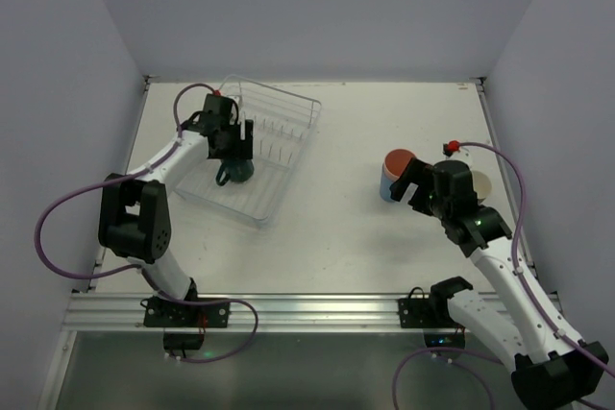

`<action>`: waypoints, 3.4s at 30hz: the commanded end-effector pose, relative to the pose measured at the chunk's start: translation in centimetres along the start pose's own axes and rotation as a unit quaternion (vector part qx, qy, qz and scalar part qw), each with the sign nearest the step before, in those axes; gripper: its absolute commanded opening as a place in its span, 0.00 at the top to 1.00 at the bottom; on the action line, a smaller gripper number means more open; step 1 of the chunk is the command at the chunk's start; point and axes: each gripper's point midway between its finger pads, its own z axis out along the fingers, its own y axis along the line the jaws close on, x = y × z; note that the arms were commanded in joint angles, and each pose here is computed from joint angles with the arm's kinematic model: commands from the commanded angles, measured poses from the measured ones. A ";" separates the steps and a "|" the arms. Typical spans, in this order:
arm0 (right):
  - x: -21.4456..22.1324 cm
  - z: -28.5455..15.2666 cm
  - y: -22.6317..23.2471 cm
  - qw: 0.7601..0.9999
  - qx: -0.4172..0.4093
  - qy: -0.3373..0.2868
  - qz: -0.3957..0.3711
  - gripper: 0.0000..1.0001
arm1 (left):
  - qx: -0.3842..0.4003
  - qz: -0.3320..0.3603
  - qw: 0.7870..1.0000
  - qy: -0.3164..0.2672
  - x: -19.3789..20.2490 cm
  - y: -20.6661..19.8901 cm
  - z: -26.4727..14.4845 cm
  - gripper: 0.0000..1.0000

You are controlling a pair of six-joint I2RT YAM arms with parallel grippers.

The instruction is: Unload the cups from the dish rack

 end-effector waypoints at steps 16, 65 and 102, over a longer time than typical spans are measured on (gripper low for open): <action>-1.1 0.1 1.1 1.000 -0.013 -0.015 -0.007 0.01 | -0.005 0.006 1.000 0.020 2.0 0.8 0.4 0.12; -0.6 -0.1 2.2 1.000 -0.026 -0.008 -0.012 0.01 | 0.031 0.052 0.997 -0.055 -2.5 -0.7 -3.4 1.00; -3.1 -7.3 14.6 0.936 -0.351 0.007 -0.028 0.01 | 0.522 -0.060 0.768 -0.367 -12.2 -14.4 -33.4 1.00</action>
